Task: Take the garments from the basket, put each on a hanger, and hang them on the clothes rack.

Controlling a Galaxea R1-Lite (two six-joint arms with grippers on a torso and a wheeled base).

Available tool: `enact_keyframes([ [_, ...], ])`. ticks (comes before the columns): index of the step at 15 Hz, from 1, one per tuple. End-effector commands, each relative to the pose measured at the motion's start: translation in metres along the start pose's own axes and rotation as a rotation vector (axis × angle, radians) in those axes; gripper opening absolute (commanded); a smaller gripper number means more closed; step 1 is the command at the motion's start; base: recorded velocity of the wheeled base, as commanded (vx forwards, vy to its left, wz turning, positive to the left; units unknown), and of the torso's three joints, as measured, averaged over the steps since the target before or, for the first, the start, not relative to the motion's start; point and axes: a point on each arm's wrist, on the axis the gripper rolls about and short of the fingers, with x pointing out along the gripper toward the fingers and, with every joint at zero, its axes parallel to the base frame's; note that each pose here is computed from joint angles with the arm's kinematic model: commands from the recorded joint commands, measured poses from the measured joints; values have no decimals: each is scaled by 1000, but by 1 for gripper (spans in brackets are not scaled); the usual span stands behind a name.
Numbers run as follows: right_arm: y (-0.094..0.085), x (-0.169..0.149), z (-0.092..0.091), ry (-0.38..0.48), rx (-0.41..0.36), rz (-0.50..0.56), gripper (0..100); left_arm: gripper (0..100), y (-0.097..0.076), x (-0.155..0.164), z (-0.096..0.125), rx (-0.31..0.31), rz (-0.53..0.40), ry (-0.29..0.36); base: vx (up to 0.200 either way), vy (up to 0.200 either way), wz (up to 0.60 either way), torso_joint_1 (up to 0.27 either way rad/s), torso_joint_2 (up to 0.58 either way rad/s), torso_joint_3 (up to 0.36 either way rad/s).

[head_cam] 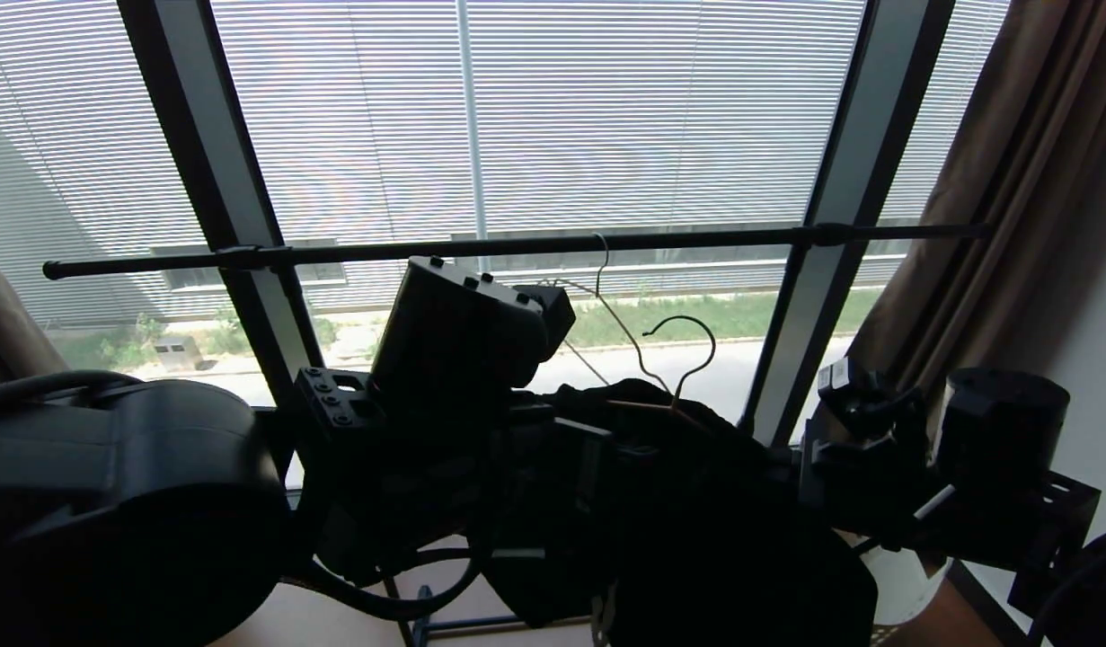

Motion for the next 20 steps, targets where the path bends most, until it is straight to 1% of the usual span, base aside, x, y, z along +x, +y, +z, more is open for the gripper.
enact_keyframes([
  [1, -6, -5, -1, -5, 7, 3, 0, 100, 14, -19, -4, 3, -16, -53, 0, 0, 0, 0, 0, 0],
  [2, -9, -7, -1, -9, 7, 25, 0, 100, 22, -23, -9, 25, -9, -67, 0, 0, 0, 0, 0, 0],
  [3, -12, -10, 1, -18, 3, 54, 0, 100, 27, -29, -12, 38, -24, -106, 0, 0, 0, 0, 0, 0],
  [4, -13, -9, 4, -28, -7, 66, 0, 100, 36, -37, -11, 67, -37, -145, 0, 0, 0, 0, 0, 0],
  [5, -16, -7, 8, -38, -16, 67, 0, 100, 50, -46, -11, 131, -49, -150, 0, 0, 0, 0, 0, 0],
  [6, -17, -6, 10, -43, -22, 68, 0, 100, 57, -53, -11, 168, -65, -157, 0, 0, 0, 0, 0, 0],
  [7, -19, -1, 12, -46, -26, 76, 0, 100, 70, -59, -11, 209, -82, -151, 0, 0, 0, 0, 0, 0],
  [8, -21, 6, 14, -50, -34, 90, 0, 100, 82, -66, -11, 248, -113, -125, 0, 0, 0, 0, 0, 0],
  [9, -23, 9, 15, -51, -36, 105, 0, 100, 88, -67, -9, 264, -134, -112, 0, 0, 0, 0, 0, 0],
  [10, -26, 14, 18, -62, -46, 174, 0, 100, 99, -70, -9, 337, -177, -90, 0, 0, 0, 0, 0, 0],
  [11, -26, 14, 19, -66, -50, 206, 0, 100, 106, -71, -11, 406, -212, -89, 0, 0, 0, 0, 0, 0],
  [12, -25, 13, 20, -69, -54, 215, 0, 100, 111, -71, -12, 456, -242, -95, 0, 0, 0, 0, 0, 0],
  [13, -23, 11, 19, -67, -51, 229, 0, 100, 115, -73, -11, 513, -300, -116, 0, 0, 0, 0, 0, 0],
  [15, -19, 8, 20, -72, -58, 298, 0, 100, 114, -69, -6, 546, -361, -137, 0, 0, 0, 0, 0, 0],
  [17, -16, 6, 17, -67, -60, 336, 0, 100, 115, -59, -3, 570, -399, -140, 0, 0, 0, 0, 0, 0],
  [19, -15, 5, 11, -67, -117, 370, 0, 100, 119, -44, -6, 617, -415, -121, 0, 0, 0, 0, 0, 0],
  [20, -15, 6, 10, -68, -125, 370, 0, 100, 119, -41, -8, 620, -419, -113, 0, 0, 0, 0, 0, 0],
])
